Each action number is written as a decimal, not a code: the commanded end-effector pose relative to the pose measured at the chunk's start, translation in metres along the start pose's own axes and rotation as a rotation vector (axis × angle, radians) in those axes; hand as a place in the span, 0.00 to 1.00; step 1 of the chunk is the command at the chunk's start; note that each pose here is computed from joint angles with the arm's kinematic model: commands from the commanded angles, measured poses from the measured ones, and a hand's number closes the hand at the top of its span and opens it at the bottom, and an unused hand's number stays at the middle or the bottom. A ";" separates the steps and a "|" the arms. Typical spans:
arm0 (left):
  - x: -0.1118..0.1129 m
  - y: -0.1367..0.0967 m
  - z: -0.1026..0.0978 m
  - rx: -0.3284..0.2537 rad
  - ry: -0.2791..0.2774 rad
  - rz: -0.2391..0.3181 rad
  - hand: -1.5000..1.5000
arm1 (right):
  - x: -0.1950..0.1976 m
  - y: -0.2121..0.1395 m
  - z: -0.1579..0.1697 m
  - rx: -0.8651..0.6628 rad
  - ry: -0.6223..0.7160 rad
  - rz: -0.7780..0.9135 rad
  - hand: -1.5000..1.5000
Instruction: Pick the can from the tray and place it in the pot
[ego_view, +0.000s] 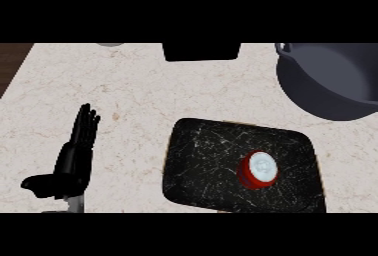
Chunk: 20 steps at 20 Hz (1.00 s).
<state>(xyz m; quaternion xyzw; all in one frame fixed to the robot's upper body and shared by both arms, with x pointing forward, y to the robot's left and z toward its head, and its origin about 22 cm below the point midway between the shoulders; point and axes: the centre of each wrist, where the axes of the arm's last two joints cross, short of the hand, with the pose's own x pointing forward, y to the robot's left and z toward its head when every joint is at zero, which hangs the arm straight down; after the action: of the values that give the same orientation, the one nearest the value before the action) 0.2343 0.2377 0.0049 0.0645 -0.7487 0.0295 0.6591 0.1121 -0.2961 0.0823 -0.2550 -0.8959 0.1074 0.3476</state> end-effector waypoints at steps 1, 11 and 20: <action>0.002 0.010 -0.007 -0.010 -0.011 -0.007 0.50 | 0.031 -0.016 0.017 0.139 0.091 0.130 0.00; 0.000 -0.003 -0.002 -0.040 -0.021 -0.005 0.50 | 0.061 -0.005 0.014 0.488 0.376 0.426 0.00; 0.002 -0.011 -0.012 -0.054 -0.034 0.000 0.50 | 0.045 0.058 0.002 0.578 0.467 0.456 0.00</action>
<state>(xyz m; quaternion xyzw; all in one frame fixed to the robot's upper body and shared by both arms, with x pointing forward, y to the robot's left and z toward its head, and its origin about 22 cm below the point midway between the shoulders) 0.2453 0.2260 0.0090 0.0486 -0.7540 0.0132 0.6550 0.0930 -0.2426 0.0835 -0.3168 -0.6751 0.3301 0.5787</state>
